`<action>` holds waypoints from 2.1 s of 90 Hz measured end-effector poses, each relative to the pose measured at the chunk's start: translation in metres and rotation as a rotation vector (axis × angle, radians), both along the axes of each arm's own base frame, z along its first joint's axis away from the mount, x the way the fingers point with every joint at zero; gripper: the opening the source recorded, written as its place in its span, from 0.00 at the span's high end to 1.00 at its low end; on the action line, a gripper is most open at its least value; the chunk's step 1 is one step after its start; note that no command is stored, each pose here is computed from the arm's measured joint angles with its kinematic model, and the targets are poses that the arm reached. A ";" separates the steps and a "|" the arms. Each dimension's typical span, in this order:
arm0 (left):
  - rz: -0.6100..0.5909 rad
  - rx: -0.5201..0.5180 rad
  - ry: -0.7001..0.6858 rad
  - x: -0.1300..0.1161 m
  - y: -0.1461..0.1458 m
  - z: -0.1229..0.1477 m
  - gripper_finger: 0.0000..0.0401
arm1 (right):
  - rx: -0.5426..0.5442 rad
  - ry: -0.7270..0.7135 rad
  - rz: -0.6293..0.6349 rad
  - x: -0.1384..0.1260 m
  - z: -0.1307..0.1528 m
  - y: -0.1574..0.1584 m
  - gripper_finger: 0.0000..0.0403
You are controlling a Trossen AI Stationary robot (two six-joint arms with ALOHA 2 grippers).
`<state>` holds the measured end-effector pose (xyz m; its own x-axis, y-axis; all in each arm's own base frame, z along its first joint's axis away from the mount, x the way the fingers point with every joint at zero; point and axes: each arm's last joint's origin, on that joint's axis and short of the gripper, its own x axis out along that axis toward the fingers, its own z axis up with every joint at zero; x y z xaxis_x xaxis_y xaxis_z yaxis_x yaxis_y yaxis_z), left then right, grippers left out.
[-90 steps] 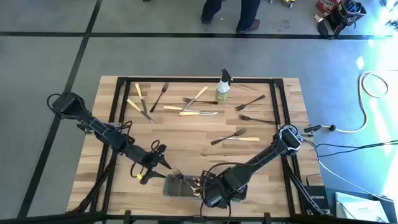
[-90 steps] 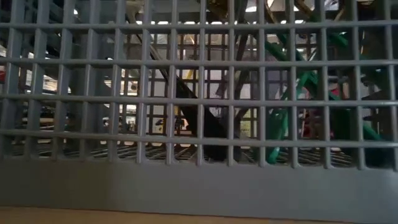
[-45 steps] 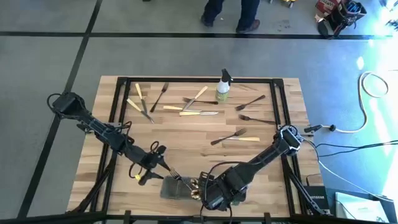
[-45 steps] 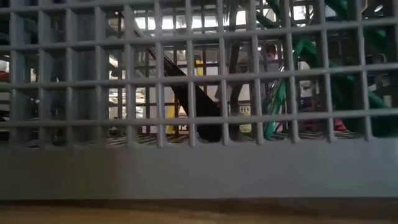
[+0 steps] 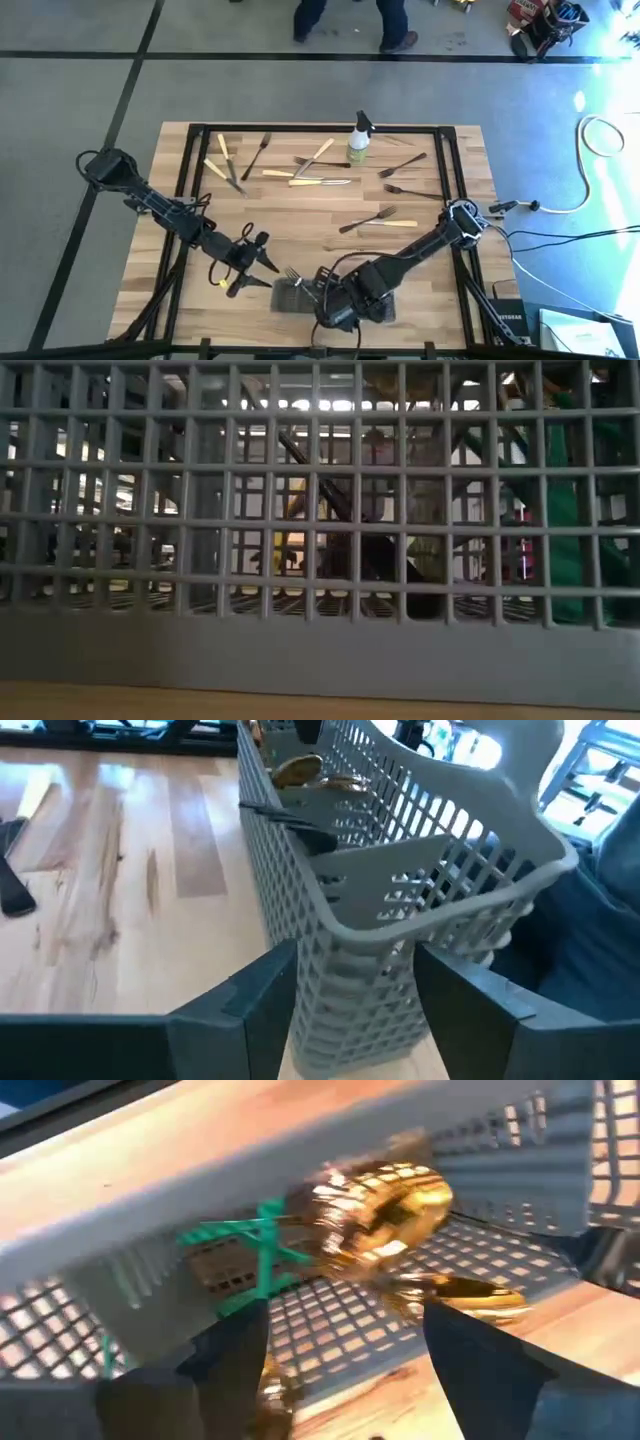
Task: Sort silverware
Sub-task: Adjust the green spoon to its right position
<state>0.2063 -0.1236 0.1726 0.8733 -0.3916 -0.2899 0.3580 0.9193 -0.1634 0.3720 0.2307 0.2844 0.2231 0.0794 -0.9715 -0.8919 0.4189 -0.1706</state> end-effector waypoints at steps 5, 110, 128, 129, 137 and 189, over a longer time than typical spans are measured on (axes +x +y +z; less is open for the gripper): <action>-0.001 -0.001 0.001 0.000 0.000 0.000 0.54 | 0.000 -0.002 -0.002 0.001 0.000 -0.002 0.38; -0.014 0.015 0.017 -0.001 -0.001 -0.003 0.54 | -0.172 0.025 0.107 -0.001 -0.003 -0.010 0.38; -0.015 0.013 0.020 -0.001 -0.001 -0.003 0.54 | -0.204 -0.038 0.054 -0.002 0.015 -0.014 0.38; -0.016 0.013 0.020 -0.001 -0.001 -0.003 0.54 | -0.192 -0.036 0.039 -0.002 0.017 -0.015 0.39; -0.016 0.012 0.019 -0.001 -0.001 -0.003 0.54 | -0.036 0.028 -0.135 -0.003 0.033 -0.028 0.41; -0.018 0.025 0.026 -0.001 0.000 -0.004 0.54 | 0.376 0.381 -0.656 0.013 0.031 -0.058 0.57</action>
